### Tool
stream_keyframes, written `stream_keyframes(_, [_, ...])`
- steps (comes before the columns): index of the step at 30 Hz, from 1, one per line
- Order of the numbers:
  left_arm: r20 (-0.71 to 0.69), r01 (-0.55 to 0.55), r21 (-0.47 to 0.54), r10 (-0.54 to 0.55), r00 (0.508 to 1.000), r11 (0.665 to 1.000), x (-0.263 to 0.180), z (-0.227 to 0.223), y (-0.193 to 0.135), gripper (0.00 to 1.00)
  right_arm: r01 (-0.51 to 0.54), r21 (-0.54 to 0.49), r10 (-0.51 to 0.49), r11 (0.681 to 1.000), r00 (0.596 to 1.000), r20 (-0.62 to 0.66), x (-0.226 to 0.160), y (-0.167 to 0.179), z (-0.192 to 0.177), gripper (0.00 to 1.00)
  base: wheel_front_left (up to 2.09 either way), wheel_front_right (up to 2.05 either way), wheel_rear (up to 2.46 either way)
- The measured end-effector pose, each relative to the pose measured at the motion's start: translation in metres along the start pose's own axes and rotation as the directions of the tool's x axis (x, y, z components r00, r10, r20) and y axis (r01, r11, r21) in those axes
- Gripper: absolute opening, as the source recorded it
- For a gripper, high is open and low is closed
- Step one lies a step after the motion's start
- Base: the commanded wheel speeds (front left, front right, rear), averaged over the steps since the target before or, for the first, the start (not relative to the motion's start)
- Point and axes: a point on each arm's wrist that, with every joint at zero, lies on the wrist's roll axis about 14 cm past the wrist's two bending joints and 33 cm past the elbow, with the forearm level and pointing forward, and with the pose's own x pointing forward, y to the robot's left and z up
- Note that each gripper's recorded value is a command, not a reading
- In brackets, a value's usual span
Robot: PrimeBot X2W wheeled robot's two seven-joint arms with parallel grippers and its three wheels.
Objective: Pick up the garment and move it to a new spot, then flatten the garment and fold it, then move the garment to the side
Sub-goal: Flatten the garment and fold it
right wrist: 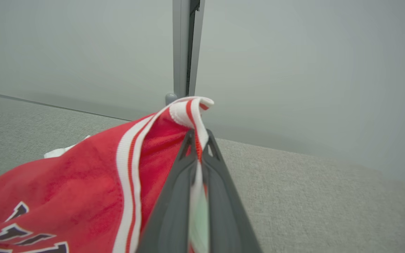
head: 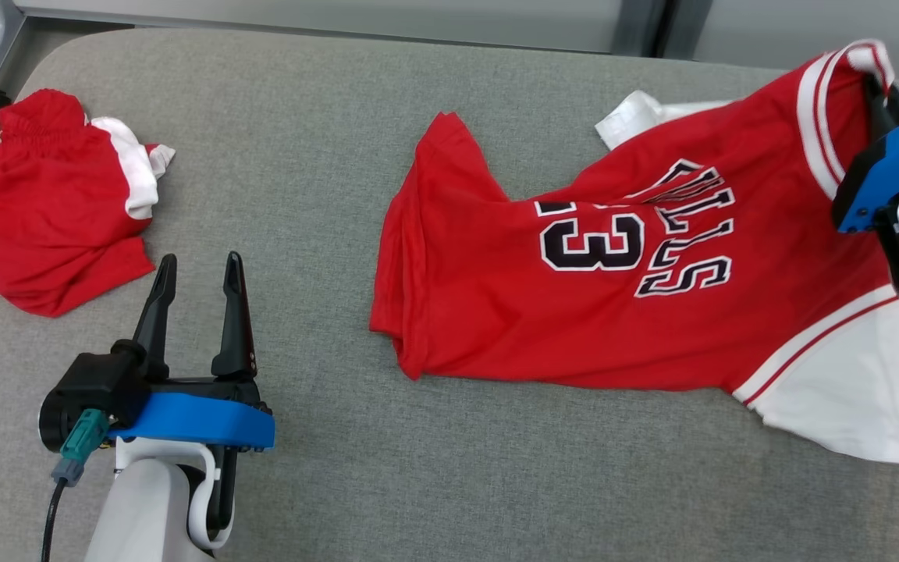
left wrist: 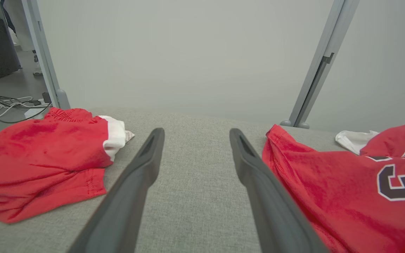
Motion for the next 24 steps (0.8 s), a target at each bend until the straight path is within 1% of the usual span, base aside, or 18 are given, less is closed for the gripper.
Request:
stream_keyframes(3, [0.001, -0.008, 0.0, 0.008, 1.0, 1.0, 0.001, 0.0, 0.003, 1.0, 0.007, -0.009, -0.007, 1.0, 1.0, 0.02, 0.006, -0.002, 0.005, 0.0, 0.0, 0.0, 0.0])
stream_keyframes(6, [-0.006, -0.015, 0.001, 0.015, 1.0, 1.0, 0.0, -0.002, 0.006, 1.0, 0.018, -0.016, -0.017, 1.0, 1.0, 0.021, 0.009, -0.005, 0.002, 0.0, 0.0, 0.0, 0.0])
stream_keyframes(7, [-0.007, -0.016, 0.001, 0.016, 1.0, 1.0, 0.0, -0.002, 0.006, 1.0, 0.023, -0.006, -0.023, 1.0, 1.0, 0.018, 0.009, -0.006, 0.0, 0.05, 0.0, 0.0, 0.0])
stream_keyframes(8, [-0.007, -0.017, 0.0, 0.017, 1.0, 1.0, 0.0, -0.002, 0.006, 1.0, 0.024, -0.003, -0.024, 1.0, 1.0, 0.005, 0.009, -0.005, -0.004, 0.48, 0.0, 0.0, 0.0])
stream_keyframes(9, [-0.006, -0.017, 0.0, 0.017, 1.0, 1.0, 0.001, -0.002, 0.006, 1.0, 0.022, -0.004, -0.022, 1.0, 1.0, -0.006, 0.008, -0.003, -0.007, 1.0, 0.0, 0.0, 0.0])
stream_keyframes(14, [-0.005, -0.011, -0.003, 0.011, 1.0, 1.0, 0.002, -0.002, 0.004, 1.0, 0.026, 0.008, -0.026, 1.0, 1.0, 0.006, 0.002, -0.001, -0.01, 1.0, 0.0, 0.0, 0.0])
stream_keyframes(18, [0.007, 0.006, -0.005, -0.006, 1.0, 1.0, 0.004, 0.002, -0.002, 1.0, 0.051, 0.023, -0.051, 0.998, 0.999, 0.012, -0.012, -0.008, -0.016, 1.0, 0.0, 0.0, 0.0])
stream_keyframes(22, [0.015, 0.022, -0.003, -0.022, 1.0, 1.0, 0.0, 0.005, -0.008, 1.0, 0.073, 0.036, -0.074, 0.997, 0.997, 0.038, -0.029, -0.014, -0.015, 1.0, 0.0, 0.0, 0.0])
stream_keyframes(24, [0.018, 0.027, -0.004, -0.027, 0.999, 1.0, -0.004, 0.007, -0.01, 1.0, 0.085, 0.048, -0.089, 0.995, 0.993, 0.075, -0.039, -0.016, -0.008, 1.0, 0.0, 0.0, 0.0])
